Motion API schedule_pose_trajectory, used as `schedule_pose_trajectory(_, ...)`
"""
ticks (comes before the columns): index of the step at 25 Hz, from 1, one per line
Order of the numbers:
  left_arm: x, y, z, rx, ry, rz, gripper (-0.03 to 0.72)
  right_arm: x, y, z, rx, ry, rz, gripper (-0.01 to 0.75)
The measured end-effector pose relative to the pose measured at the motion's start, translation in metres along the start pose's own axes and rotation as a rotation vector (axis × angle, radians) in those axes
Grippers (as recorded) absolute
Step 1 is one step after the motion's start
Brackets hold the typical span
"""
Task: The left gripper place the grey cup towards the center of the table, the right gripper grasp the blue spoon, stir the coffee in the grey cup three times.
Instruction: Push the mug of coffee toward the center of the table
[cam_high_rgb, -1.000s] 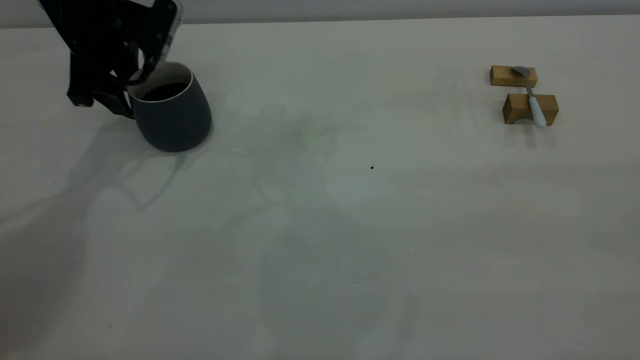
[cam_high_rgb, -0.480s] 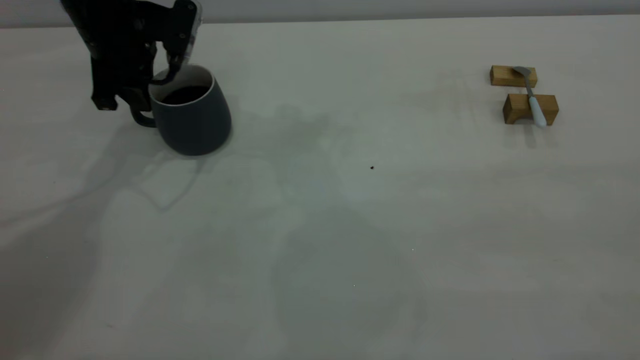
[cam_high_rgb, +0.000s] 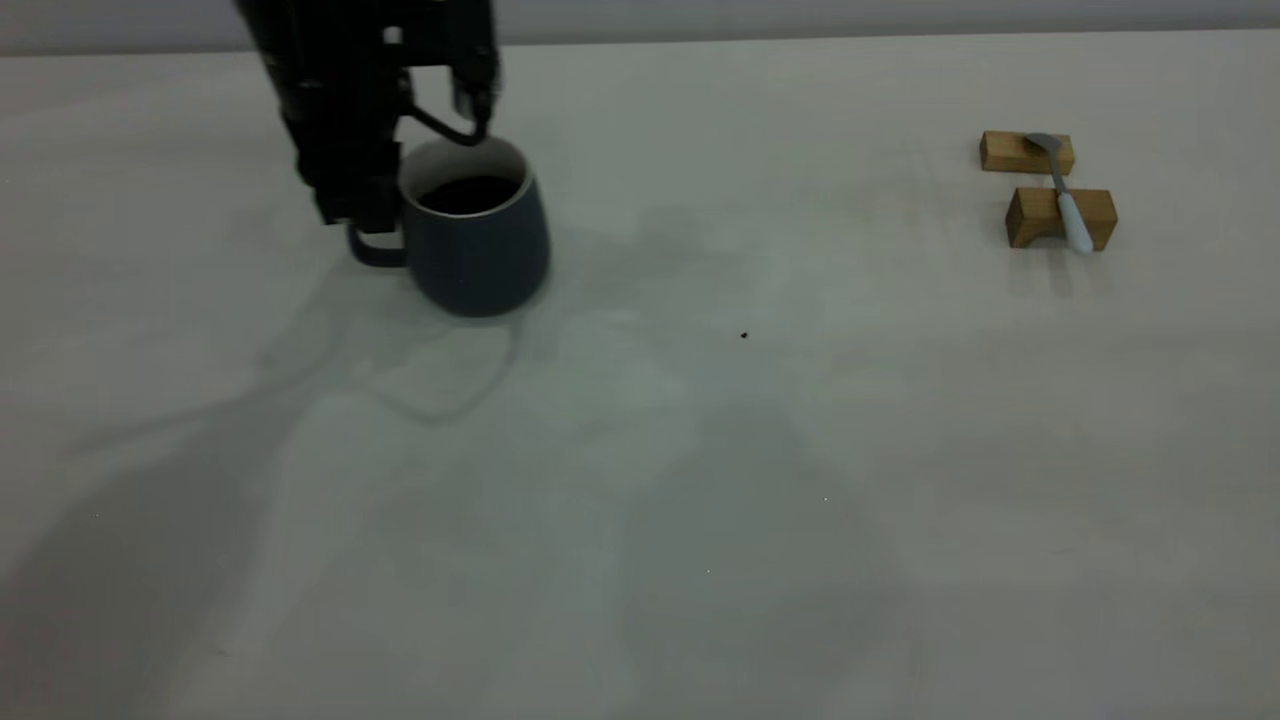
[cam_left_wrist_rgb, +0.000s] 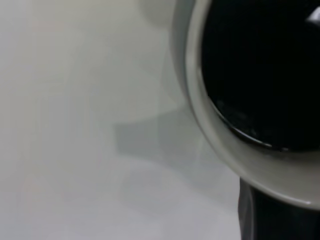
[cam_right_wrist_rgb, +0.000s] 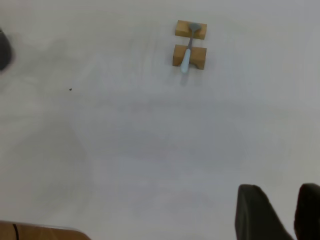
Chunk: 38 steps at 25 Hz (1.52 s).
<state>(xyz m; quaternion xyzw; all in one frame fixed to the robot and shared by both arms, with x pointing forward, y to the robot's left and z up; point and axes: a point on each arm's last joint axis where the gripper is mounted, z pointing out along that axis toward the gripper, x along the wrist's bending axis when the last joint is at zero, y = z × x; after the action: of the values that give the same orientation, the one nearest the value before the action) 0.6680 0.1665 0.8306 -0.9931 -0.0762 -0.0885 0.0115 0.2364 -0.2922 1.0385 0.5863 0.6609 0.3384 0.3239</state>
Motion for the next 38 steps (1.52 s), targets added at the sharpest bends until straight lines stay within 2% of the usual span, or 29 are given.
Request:
schedule_pose_trajectory(17, -0.027, 0.094, 0.004, -0.09, 0.067, 0.065, 0.208, 0.0, 0.0, 0.0, 0.0, 0.0, 0.0, 0.238)
schedule_pose_trajectory(28, -0.028, 0.103, 0.005, -0.1, 0.074, 0.066, 0.219, 0.0, 0.0, 0.0, 0.0, 0.0, 0.0, 0.238)
schedule_pose_trajectory(30, -0.028, 0.103, 0.006, -0.102, 0.076, 0.065, 0.287, 0.0, 0.0, 0.0, 0.0, 0.0, 0.0, 0.238)
schedule_pose_trajectory(35, -0.028, 0.104, 0.001, -0.101, 0.076, 0.063, 0.623, 0.0, 0.0, 0.0, 0.0, 0.0, 0.0, 0.238)
schedule_pose_trajectory(38, -0.025, 0.101, -0.02, -0.086, 0.067, 0.058, 0.676, 0.0, 0.0, 0.0, 0.0, 0.0, 0.0, 0.238)
